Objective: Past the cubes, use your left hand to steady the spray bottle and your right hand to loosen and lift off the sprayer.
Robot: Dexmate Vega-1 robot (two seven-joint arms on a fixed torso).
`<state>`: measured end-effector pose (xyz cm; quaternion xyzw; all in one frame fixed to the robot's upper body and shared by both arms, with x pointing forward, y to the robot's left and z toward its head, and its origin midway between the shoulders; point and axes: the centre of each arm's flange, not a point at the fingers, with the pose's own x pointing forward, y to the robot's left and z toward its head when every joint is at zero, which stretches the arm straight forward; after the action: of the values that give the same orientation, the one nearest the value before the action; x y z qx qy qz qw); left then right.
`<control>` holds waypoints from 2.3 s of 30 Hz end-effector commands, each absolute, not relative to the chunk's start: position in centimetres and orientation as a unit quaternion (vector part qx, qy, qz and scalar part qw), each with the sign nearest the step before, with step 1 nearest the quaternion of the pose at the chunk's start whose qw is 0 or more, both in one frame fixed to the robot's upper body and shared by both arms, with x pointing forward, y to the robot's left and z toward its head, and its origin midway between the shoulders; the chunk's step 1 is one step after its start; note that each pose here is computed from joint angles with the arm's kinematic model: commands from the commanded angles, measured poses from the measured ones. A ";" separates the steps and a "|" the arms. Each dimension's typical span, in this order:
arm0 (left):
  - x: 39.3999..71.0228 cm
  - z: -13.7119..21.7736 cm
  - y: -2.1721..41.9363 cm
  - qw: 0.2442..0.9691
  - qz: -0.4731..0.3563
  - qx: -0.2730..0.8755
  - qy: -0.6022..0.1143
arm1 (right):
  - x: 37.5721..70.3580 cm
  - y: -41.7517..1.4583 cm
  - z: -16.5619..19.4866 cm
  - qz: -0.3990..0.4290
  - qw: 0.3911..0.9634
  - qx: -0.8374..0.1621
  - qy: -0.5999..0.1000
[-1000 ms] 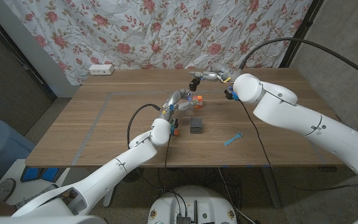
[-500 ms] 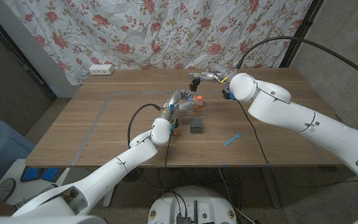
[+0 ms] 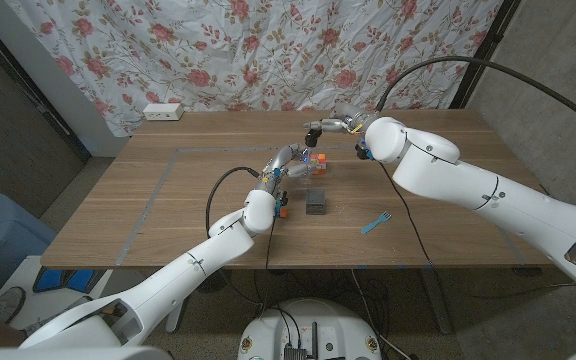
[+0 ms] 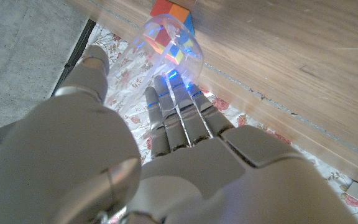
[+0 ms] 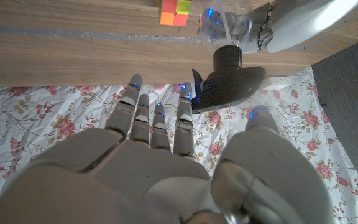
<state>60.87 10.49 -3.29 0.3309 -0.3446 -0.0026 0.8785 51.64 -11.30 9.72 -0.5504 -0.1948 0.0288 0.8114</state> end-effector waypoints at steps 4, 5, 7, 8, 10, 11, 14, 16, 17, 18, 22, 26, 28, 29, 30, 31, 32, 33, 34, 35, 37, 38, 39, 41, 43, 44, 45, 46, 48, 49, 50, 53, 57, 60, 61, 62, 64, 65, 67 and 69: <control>60.6 -3.4 10.2 0.879 -0.003 0.328 -0.346 | 51.6 -11.2 9.5 0.023 0.808 -0.558 -0.185; 60.6 -3.4 10.2 0.879 -0.002 0.329 -0.345 | 51.6 -11.2 9.5 0.023 0.809 -0.558 -0.185; 60.5 -3.4 10.2 0.878 -0.004 0.329 -0.347 | 51.5 -11.2 9.5 0.029 0.809 -0.557 -0.185; 60.5 -3.5 10.1 0.879 -0.003 0.328 -0.345 | 51.5 -11.2 9.5 0.031 0.809 -0.558 -0.183; 60.5 -3.5 10.1 0.879 -0.003 0.327 -0.346 | 51.5 -11.2 9.5 0.030 0.807 -0.561 -0.181; 60.5 -3.5 10.1 0.879 -0.003 0.328 -0.346 | 51.4 -11.2 9.5 0.032 0.808 -0.561 -0.181; 60.4 -3.5 10.0 0.878 -0.005 0.327 -0.350 | 51.3 -11.2 9.5 0.032 0.807 -0.560 -0.182; 60.4 -3.5 10.0 0.878 -0.004 0.327 -0.349 | 51.3 -11.2 9.6 0.034 0.809 -0.558 -0.183; 60.4 -3.5 10.0 0.878 -0.004 0.327 -0.349 | 51.2 -11.2 9.6 0.034 0.809 -0.557 -0.184; 60.4 -3.5 10.0 0.878 -0.004 0.328 -0.349 | 51.2 -11.2 9.6 0.033 0.809 -0.558 -0.184; 60.4 -3.5 9.9 0.878 -0.004 0.327 -0.349 | 51.1 -11.3 9.7 0.038 0.810 -0.555 -0.187; 60.4 -3.5 9.9 0.878 -0.006 0.326 -0.351 | 51.1 -11.3 9.8 0.043 0.813 -0.549 -0.188; 60.4 -3.5 9.9 0.878 -0.005 0.326 -0.351 | 51.1 -11.3 9.8 0.044 0.814 -0.548 -0.188; 60.4 -3.5 9.9 0.878 -0.005 0.326 -0.350 | 51.1 -11.4 9.8 0.047 0.814 -0.547 -0.189; 60.4 -3.5 9.9 0.878 -0.006 0.326 -0.351 | 51.1 -11.4 9.8 0.048 0.817 -0.543 -0.188; 60.4 -3.5 9.9 0.878 -0.008 0.325 -0.352 | 51.1 -11.4 9.8 0.049 0.817 -0.543 -0.188; 60.4 -3.5 9.9 0.878 -0.007 0.326 -0.351 | 51.1 -11.4 9.8 0.049 0.816 -0.544 -0.188; 60.4 -3.6 9.9 0.878 -0.007 0.326 -0.351 | 51.1 -11.4 9.8 0.050 0.817 -0.543 -0.188; 60.4 -3.6 9.9 0.879 -0.007 0.325 -0.350 | 51.1 -11.4 9.8 0.053 0.818 -0.541 -0.189; 60.4 -3.6 9.9 0.879 -0.008 0.324 -0.351 | 51.1 -11.5 9.8 0.056 0.818 -0.540 -0.188; 60.4 -3.7 9.9 0.879 -0.009 0.324 -0.351 | 51.1 -11.4 9.7 0.057 0.818 -0.541 -0.187; 60.4 -3.7 9.9 0.880 -0.007 0.323 -0.348 | 51.1 -11.4 9.7 0.059 0.818 -0.541 -0.187; 60.4 -3.8 9.9 0.880 -0.008 0.323 -0.349 | 51.1 -11.5 9.7 0.060 0.819 -0.539 -0.187; 60.3 -3.8 9.8 0.879 -0.008 0.323 -0.350 | 51.1 -11.4 9.7 0.059 0.819 -0.539 -0.188; 60.3 -3.8 9.8 0.879 -0.008 0.323 -0.349 | 51.1 -11.5 9.7 0.061 0.821 -0.536 -0.189; 60.3 -3.8 9.8 0.880 -0.007 0.323 -0.349 | 51.1 -11.5 9.7 0.064 0.822 -0.534 -0.188; 60.2 -3.9 9.8 0.879 -0.009 0.322 -0.352 | 51.1 -11.5 9.7 0.066 0.822 -0.534 -0.188; 60.2 -3.9 9.9 0.879 -0.008 0.322 -0.351 | 51.1 -11.5 9.7 0.068 0.822 -0.533 -0.189; 60.2 -3.9 9.9 0.880 -0.005 0.322 -0.349 | 51.1 -11.5 9.8 0.073 0.824 -0.530 -0.189; 60.2 -3.9 9.9 0.880 -0.006 0.322 -0.350 | 51.1 -11.6 9.8 0.074 0.825 -0.527 -0.189; 60.2 -3.9 9.9 0.881 -0.004 0.321 -0.348 | 51.1 -11.6 9.8 0.075 0.825 -0.527 -0.190; 60.2 -4.0 9.9 0.880 -0.007 0.321 -0.351 | 51.1 -11.6 9.9 0.079 0.826 -0.524 -0.190; 60.3 -4.0 9.8 0.882 -0.005 0.320 -0.347 | 51.3 -11.7 10.0 0.085 0.828 -0.520 -0.191; 60.4 -3.9 9.8 0.882 -0.006 0.320 -0.347 | 51.4 -11.8 10.0 0.089 0.830 -0.516 -0.191; 60.4 -3.9 9.8 0.881 -0.008 0.320 -0.349 | 51.4 -11.9 10.0 0.089 0.831 -0.516 -0.190; 60.5 -3.9 9.8 0.881 -0.009 0.320 -0.349 | 51.5 -11.9 10.0 0.091 0.831 -0.514 -0.189; 60.5 -3.9 9.7 0.880 -0.010 0.320 -0.350 | 51.6 -12.0 10.0 0.095 0.836 -0.507 -0.189; 60.5 -3.8 9.7 0.881 -0.008 0.320 -0.347 | 51.7 -12.1 10.0 0.097 0.837 -0.505 -0.188; 60.6 -3.8 9.7 0.881 -0.010 0.320 -0.348 | 51.8 -12.1 10.0 0.099 0.839 -0.500 -0.188; 60.6 -3.8 9.6 0.881 -0.012 0.321 -0.348 | 51.8 -12.2 10.0 0.102 0.841 -0.497 -0.188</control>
<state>60.36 9.77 -3.85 0.3194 -0.3501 -0.0074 0.8805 51.50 -11.90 9.90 -0.5158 -0.1873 0.0871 0.8314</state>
